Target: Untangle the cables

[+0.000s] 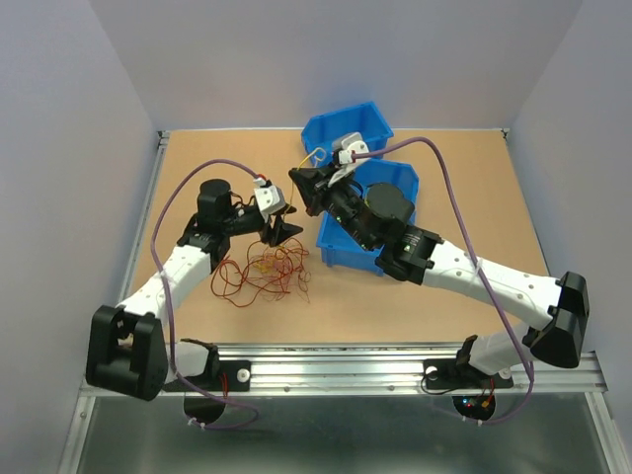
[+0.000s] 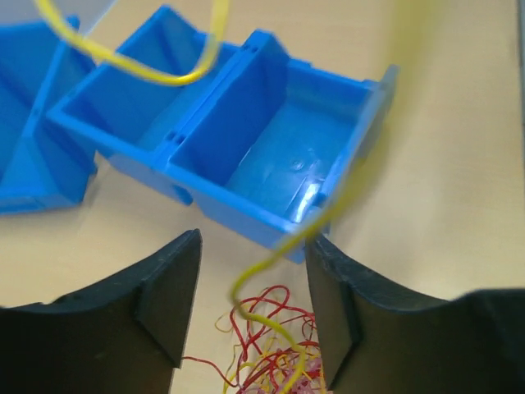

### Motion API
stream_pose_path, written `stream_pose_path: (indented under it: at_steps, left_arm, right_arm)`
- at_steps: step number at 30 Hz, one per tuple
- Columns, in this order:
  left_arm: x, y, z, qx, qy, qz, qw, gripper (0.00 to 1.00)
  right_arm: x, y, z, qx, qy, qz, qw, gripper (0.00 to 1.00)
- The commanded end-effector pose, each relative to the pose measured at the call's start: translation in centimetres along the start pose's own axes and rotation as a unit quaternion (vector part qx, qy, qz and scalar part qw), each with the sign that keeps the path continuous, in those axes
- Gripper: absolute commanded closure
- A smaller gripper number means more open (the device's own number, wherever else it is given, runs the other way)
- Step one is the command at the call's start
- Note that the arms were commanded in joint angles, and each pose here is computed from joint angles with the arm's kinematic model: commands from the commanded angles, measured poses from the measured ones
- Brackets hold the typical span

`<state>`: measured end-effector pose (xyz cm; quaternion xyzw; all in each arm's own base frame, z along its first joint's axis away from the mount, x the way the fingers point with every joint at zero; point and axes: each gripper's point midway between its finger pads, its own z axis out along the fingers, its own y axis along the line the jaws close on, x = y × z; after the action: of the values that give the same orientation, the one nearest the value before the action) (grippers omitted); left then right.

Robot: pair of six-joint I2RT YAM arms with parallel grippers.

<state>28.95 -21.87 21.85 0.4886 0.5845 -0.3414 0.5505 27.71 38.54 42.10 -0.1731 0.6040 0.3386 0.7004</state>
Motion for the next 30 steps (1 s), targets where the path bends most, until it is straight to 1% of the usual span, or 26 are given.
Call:
stream_pose_path:
  at_steps: [1,2,3,6,7,8,9,10,11,13,14,15,17,18,19,20,22,23,24,26,28,29,30]
  left_arm:
    - [-0.1,3.9,0.8,-0.070,0.015,-0.010,0.997,0.38]
    - [0.3,3.9,0.9,-0.068,0.017,-0.012,0.997,0.40]
    - [0.9,3.8,1.0,-0.067,0.022,-0.015,0.997,0.47]
    - [1.9,3.9,1.1,-0.070,0.033,-0.022,0.997,0.56]
    - [2.7,3.9,1.1,-0.069,0.042,-0.028,0.996,0.58]
    - [3.5,4.0,1.3,-0.070,0.052,-0.034,0.996,0.58]
    - [3.7,4.1,1.4,-0.071,0.055,-0.034,0.995,0.58]
    - [3.8,4.3,1.5,-0.071,0.058,-0.036,0.995,0.58]
    - [4.2,4.5,1.5,-0.073,0.063,-0.040,0.995,0.58]
    - [5.7,5.0,1.8,-0.082,0.084,-0.054,0.992,0.59]
    - [5.7,5.4,2.0,-0.084,0.089,-0.053,0.991,0.60]
    - [7.3,5.6,2.2,-0.089,0.111,-0.070,0.987,0.65]
    - [8.1,6.4,2.5,-0.097,0.128,-0.076,0.984,0.70]
    - [8.8,6.9,2.4,-0.109,0.141,-0.084,0.980,0.73]
    - [10.4,7.1,2.5,-0.112,0.163,-0.102,0.975,0.78]
    - [11.1,7.5,2.5,-0.120,0.174,-0.110,0.971,0.80]
    - [13.1,8.9,2.2,-0.152,0.213,-0.131,0.956,0.83]
    - [13.5,10.6,1.6,-0.193,0.232,-0.131,0.944,0.83]
    - [15.1,11.1,1.1,-0.212,0.257,-0.146,0.931,0.83]
    - [16.1,12.9,-0.2,-0.261,0.272,-0.169,0.911,0.83]
    - [17.4,15.2,-2.7,-0.309,0.282,-0.195,0.887,0.80]
    - [17.2,16.2,-3.2,-0.319,0.273,-0.214,0.882,0.79]
    - [18.2,16.2,-3.7,-0.316,0.277,-0.235,0.876,0.78]
  right_arm:
    - [-7.3,0.4,-0.8,0.000,-0.074,0.027,0.997,1.00]
    - [-7.7,0.4,-0.8,0.001,-0.078,0.027,0.997,0.99]
    - [-8.9,0.4,-1.0,0.000,-0.089,0.031,0.996,0.99]
    - [-11.7,0.3,-1.2,0.006,-0.117,0.034,0.993,0.99]
    - [-12.6,0.2,-1.0,0.011,-0.127,0.035,0.991,0.99]
    - [-15.5,0.0,-1.1,0.022,-0.153,0.033,0.987,0.99]
    - [-17.4,-0.1,-1.1,0.028,-0.170,0.034,0.985,0.99]
    - [-17.6,-0.3,-0.1,0.042,-0.170,0.032,0.984,0.99]
    - [-22.1,-0.5,-1.0,0.050,-0.212,0.035,0.975,0.99]
    - [-25.0,-0.8,-1.0,0.066,-0.243,0.028,0.967,0.99]
    - [-26.8,-1.2,-1.3,0.078,-0.263,0.030,0.961,0.99]
    - [-29.4,-1.4,-1.6,0.089,-0.296,0.028,0.951,1.00]
    - [-31.7,-2.3,-2.2,0.116,-0.328,0.034,0.937,0.99]
    - [-31.8,-2.3,-1.6,0.126,-0.333,0.018,0.934,1.00]
    - [-34.3,-2.7,-3.0,0.133,-0.370,0.030,0.919,0.99]
    - [-34.9,-3.0,-3.3,0.139,-0.381,0.030,0.914,1.00]
    - [-36.1,-3.1,-4.1,0.145,-0.407,0.028,0.901,0.99]
    - [-36.6,-3.0,-4.5,0.141,-0.415,0.023,0.898,0.99]
    - [-37.2,-3.2,-5.1,0.142,-0.428,0.026,0.892,1.00]
    - [-37.8,-3.3,-5.7,0.141,-0.436,0.029,0.888,1.00]
    - [-38.4,-3.7,-6.6,0.151,-0.447,0.029,0.881,1.00]
    - [-38.7,-4.2,-7.1,0.162,-0.451,0.027,0.877,0.99]
    - [-39.2,-4.5,-7.8,0.168,-0.461,0.033,0.871,0.99]
